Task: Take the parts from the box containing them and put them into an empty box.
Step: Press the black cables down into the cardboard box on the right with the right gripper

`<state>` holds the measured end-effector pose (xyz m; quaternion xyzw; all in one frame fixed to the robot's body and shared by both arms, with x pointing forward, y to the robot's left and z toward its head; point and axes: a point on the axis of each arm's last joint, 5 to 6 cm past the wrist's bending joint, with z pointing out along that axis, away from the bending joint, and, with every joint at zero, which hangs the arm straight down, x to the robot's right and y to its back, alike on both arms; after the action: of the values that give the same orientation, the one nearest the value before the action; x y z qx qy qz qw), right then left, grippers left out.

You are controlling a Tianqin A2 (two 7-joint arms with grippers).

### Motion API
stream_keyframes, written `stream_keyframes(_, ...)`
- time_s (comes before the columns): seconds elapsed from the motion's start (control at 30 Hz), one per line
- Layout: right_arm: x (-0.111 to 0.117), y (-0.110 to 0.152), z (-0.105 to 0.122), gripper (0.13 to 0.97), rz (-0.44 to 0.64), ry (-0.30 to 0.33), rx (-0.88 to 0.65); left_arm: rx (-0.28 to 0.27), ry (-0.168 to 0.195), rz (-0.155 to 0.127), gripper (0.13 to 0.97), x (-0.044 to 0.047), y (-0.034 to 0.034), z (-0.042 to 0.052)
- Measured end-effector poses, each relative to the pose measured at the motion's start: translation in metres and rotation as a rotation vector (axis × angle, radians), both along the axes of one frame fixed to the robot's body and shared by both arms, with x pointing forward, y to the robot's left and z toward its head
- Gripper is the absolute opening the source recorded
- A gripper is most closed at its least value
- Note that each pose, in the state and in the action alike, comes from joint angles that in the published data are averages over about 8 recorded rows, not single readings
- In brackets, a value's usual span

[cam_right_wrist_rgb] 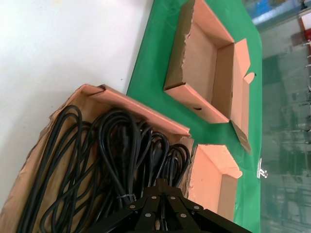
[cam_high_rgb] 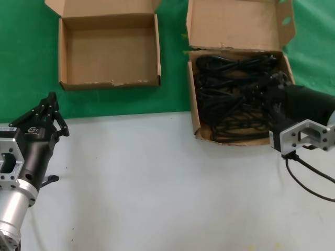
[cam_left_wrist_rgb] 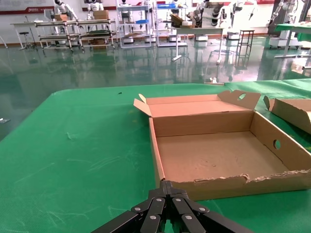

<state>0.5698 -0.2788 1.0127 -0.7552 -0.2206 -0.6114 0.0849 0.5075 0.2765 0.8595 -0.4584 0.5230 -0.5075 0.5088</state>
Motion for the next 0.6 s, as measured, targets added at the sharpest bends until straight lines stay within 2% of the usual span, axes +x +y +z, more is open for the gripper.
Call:
stream_keyframes(0.23,-0.001,-0.002,-0.003,0.151,-0.016,0.018,-0.012,0.0,0.0,0.0,0.145,0.0,0.0,0.0)
stream_keyframes(0.6,0.009,0.0,-0.018,0.219,-0.027,0.061,-0.016,0.0,0.0,0.0,0.145,0.0,0.0,0.0)
